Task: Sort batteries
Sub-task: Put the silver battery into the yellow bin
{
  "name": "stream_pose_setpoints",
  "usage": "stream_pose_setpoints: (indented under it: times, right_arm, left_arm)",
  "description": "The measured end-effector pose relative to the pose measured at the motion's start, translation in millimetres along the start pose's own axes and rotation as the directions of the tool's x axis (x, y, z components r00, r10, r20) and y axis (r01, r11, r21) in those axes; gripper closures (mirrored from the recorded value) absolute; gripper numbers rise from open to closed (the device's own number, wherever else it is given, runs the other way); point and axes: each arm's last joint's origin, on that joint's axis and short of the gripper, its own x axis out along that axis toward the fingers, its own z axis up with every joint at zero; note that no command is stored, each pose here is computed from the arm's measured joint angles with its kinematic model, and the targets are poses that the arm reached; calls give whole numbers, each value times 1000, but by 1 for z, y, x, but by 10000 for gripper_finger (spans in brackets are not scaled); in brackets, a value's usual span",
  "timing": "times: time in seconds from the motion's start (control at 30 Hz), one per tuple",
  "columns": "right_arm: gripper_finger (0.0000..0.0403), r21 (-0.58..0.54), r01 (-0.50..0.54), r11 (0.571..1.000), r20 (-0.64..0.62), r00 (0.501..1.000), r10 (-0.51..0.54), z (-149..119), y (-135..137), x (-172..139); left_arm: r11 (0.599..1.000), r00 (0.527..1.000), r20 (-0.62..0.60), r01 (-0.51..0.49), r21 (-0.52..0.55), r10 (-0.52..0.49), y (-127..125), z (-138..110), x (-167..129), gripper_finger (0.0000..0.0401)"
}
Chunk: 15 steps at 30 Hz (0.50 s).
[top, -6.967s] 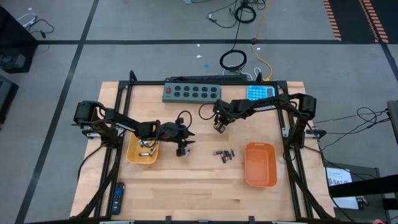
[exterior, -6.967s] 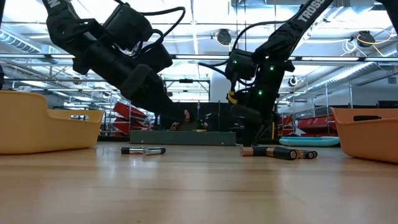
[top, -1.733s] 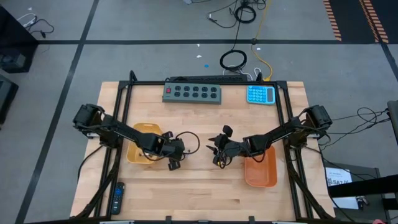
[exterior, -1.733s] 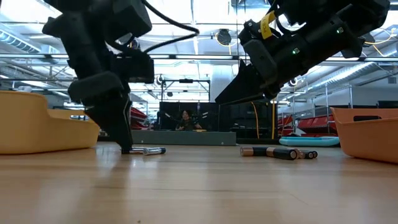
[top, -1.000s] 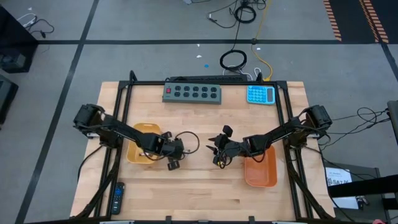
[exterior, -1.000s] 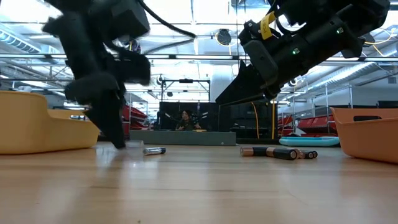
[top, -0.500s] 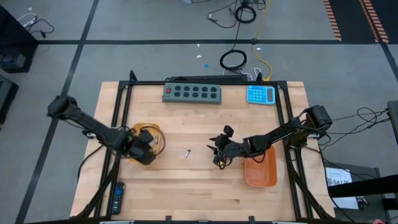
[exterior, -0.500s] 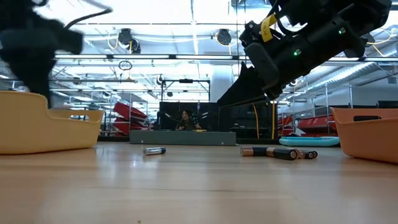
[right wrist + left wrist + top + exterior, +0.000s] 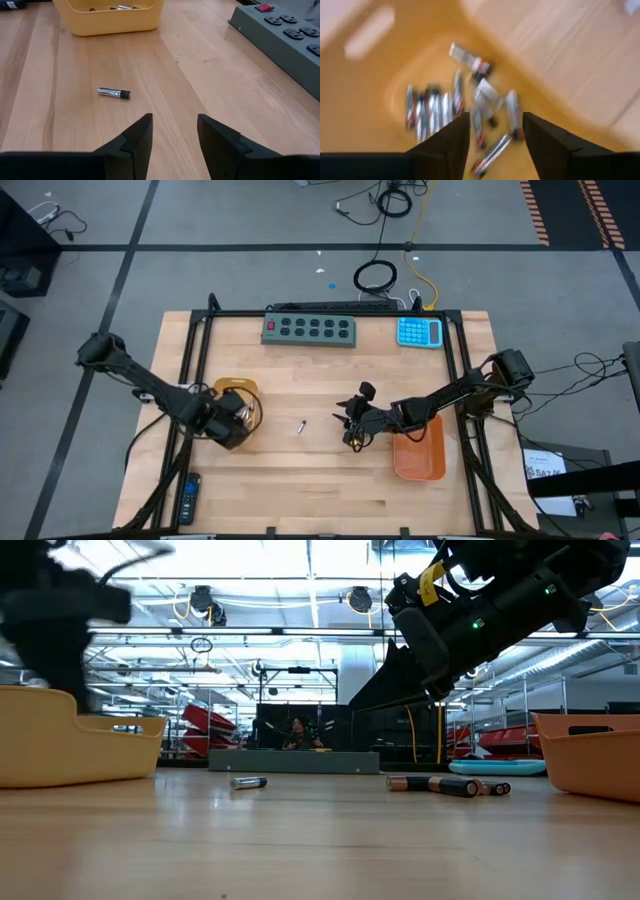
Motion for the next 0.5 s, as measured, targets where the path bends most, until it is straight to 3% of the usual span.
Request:
stream_pose_setpoints:
  times: [0.1,0.2,0.33,0.5]
  right_arm:
    - [257,0,0,1000,0,1000,0,0,0,0]
    - [257,0,0,1000,0,1000,0,0,0,0]
    - [257,-2,0,1000,0,1000,0,0,0,0]
    - [257,-6,-1,1000,-1,1000,1,0,0,0]
  left_arm:
    - [999,990,134,50,-6,-49,-9,16,-5,197]
    - [994,979,179,89,59,-98,-19,32,2,195]
    - [978,973,160,146,148,-169,-33,49,23,195]
    - [956,958,118,242,166,-263,-48,66,50,194]
